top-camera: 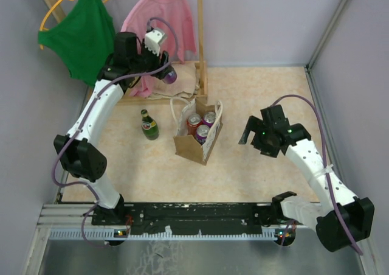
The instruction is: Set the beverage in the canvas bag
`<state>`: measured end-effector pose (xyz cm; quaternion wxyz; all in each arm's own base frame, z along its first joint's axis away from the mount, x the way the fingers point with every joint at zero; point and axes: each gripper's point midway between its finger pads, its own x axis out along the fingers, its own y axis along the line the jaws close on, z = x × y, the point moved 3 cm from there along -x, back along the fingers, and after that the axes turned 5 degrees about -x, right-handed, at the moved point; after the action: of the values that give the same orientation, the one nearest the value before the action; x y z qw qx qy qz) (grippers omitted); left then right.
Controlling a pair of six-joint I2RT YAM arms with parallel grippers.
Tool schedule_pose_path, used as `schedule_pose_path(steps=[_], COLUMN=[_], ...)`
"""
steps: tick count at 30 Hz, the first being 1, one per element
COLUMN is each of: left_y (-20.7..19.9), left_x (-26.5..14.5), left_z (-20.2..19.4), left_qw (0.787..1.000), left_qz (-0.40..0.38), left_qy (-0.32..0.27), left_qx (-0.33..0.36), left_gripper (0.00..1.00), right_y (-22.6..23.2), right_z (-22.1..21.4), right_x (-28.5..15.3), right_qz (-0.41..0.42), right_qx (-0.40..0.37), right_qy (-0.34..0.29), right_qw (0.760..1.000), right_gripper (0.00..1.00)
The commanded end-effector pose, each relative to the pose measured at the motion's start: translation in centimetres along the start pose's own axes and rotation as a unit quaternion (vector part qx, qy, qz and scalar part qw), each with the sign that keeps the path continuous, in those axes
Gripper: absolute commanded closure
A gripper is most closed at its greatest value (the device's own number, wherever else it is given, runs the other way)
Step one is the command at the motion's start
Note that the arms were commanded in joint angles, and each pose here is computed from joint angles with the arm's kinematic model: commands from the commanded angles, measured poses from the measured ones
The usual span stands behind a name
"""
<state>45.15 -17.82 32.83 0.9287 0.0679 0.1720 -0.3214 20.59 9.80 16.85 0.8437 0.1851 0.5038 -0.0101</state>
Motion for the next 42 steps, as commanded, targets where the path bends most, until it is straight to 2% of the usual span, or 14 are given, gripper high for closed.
schedule_pose_path(steps=[1,6,14,25,34,42], left_y=[-1.0,-4.0,-10.4,-16.3,-17.6,-17.0], left_x=[-1.5,-2.1,-3.0,-3.6,-6.1,-6.1], left_z=[6.6,8.5,8.5,3.0,-0.6,-4.9], left_qw=[0.995,0.99,0.979,0.971,0.969,0.972], left_qz=[-0.032,-0.089,-0.173,-0.234,-0.246,-0.226], left_qy=[-0.094,-0.11,-0.103,-0.037,0.011,0.051], left_qx=[0.005,0.01,0.026,0.027,0.034,0.038], left_gripper=[1.0,1.0,1.0,1.0,1.0,1.0], right_y=[0.5,0.6,0.5,0.3,0.3,0.4], right_z=[0.9,0.8,0.7,0.4,0.3,0.3], right_x=[0.1,0.2,0.2,0.1,0.2,0.4], right_qz=[0.016,0.017,0.017,0.018,0.02,0.022], right_qx=[-0.001,-0.002,-0.002,0.0,0.001,0.002], right_qy=[-0.015,-0.014,-0.014,-0.014,-0.013,-0.012], right_qw=[1.0,1.0,1.0,1.0,1.0,1.0], right_gripper=[0.01,0.01,0.01,0.01,0.01,0.01])
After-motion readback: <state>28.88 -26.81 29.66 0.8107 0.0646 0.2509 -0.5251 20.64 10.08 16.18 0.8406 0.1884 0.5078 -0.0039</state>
